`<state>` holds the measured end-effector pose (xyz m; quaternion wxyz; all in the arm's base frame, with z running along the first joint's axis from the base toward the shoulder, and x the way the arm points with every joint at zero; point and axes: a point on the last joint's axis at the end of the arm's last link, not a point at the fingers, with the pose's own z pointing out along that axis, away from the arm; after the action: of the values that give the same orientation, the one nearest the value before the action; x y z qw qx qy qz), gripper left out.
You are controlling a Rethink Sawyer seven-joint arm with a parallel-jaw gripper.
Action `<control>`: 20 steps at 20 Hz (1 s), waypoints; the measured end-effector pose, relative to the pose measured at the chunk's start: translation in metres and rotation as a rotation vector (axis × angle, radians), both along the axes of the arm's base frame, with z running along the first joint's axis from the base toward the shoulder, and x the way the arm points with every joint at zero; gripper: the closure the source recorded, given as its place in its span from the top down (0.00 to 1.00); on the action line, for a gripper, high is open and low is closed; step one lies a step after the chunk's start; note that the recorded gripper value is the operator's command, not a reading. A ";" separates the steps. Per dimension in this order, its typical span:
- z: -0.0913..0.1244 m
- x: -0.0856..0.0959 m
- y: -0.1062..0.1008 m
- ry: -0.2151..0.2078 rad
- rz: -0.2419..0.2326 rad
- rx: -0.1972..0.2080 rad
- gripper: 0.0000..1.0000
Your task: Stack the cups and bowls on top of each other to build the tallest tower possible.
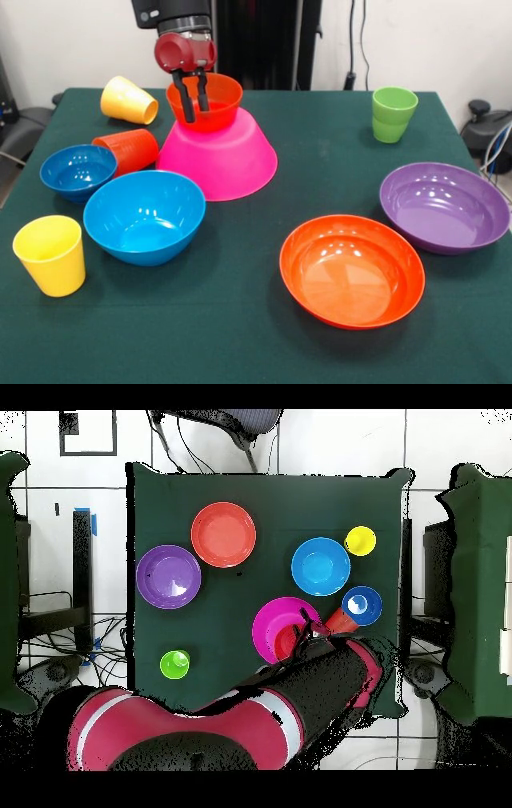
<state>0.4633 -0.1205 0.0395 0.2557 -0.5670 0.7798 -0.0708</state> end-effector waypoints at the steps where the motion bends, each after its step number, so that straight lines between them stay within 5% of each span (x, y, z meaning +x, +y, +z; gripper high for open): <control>1: 0.000 0.000 0.000 0.000 0.000 0.000 1.00; 10: -0.003 -0.002 0.003 0.011 0.013 -0.002 1.00; 20: -0.016 -0.031 0.035 0.171 0.236 -0.043 1.00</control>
<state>0.4328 -0.0858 0.0240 0.1828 -0.6640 0.7250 -0.0083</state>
